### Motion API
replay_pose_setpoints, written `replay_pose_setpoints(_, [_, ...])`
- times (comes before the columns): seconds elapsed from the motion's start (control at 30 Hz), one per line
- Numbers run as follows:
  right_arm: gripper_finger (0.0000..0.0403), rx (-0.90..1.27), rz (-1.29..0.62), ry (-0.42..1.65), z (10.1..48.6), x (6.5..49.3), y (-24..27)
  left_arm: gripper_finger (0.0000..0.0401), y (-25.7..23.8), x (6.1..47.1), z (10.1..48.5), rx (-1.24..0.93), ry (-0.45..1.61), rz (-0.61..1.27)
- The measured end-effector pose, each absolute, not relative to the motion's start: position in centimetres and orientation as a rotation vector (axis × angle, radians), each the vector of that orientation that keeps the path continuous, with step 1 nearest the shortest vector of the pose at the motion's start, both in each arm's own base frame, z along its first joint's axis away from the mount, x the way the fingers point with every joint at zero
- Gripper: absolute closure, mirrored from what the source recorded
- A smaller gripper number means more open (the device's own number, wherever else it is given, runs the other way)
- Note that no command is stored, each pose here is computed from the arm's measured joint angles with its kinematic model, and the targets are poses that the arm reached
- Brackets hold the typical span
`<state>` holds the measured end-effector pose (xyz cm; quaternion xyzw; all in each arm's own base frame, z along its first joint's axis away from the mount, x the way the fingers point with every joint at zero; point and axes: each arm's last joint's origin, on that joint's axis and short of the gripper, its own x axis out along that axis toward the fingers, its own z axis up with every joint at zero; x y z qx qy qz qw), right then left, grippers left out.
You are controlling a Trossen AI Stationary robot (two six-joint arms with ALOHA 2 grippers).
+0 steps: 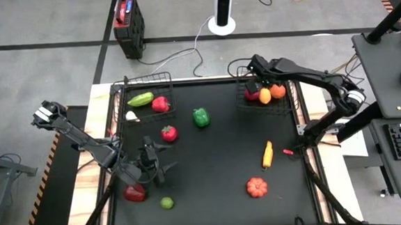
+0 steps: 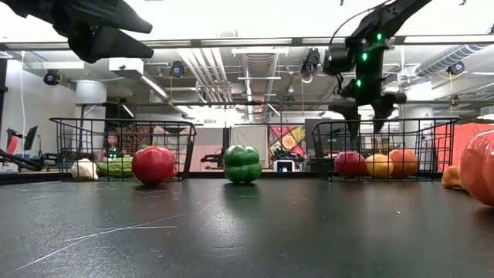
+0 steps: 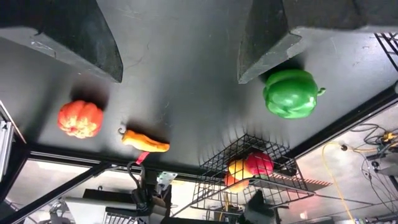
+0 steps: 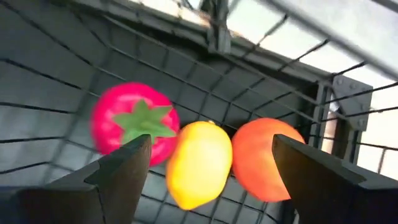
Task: Sort produce into baskets
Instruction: Put the chili pepper into the left wire basket
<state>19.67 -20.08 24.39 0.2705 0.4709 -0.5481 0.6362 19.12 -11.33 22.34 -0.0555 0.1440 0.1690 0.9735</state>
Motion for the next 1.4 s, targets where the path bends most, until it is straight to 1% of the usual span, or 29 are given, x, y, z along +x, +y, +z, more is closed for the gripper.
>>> replay_pose_setpoints(0.13, [0.0078,0.605,-1.188,0.992,27.2,20.3,-18.2,0.0104,-11.3,19.1,22.4,-0.123,0.285,0.340])
replay_pose_setpoints(0.27, [0.0078,0.641,-1.030,0.890,29.6,21.1,-14.9,0.0104,-11.4,19.2,23.6,-0.119,0.275,0.335])
replay_pose_setpoints(0.37, [0.0078,0.655,-0.903,0.849,30.8,21.7,-11.9,0.0104,-11.6,19.4,25.0,-0.051,0.305,0.332])
replay_pose_setpoints(0.53, [0.0078,0.663,-0.741,0.843,31.3,22.9,-6.6,0.0104,-11.3,19.1,27.2,0.077,0.427,0.352])
replay_pose_setpoints(0.73, [0.0078,0.706,-0.611,0.922,30.0,24.3,-0.4,0.0104,-10.8,18.4,28.8,0.148,0.519,0.379])
replay_pose_setpoints(0.87, [0.0078,0.747,-0.641,1.039,28.6,24.1,3.0,0.0104,-10.7,18.3,28.9,0.158,0.528,0.381])
replay_pose_setpoints(1.03, [0.0078,0.757,-0.804,1.201,25.9,22.8,6.0,0.0104,-10.7,18.3,28.8,0.164,0.538,0.383])
replay_pose_setpoints(1.13, [0.0078,0.776,-0.866,1.251,24.1,22.0,6.9,0.0104,-10.7,18.3,28.8,0.156,0.535,0.386])
replay_pose_setpoints(1.3, [0.0078,0.821,-0.986,1.279,21.6,20.5,7.3,0.0104,-10.7,18.3,28.8,0.155,0.527,0.401])
replay_pose_setpoints(1.4, [0.0078,0.873,-0.996,1.274,20.5,19.9,7.4,0.0104,-10.7,18.3,28.8,0.154,0.526,0.401])
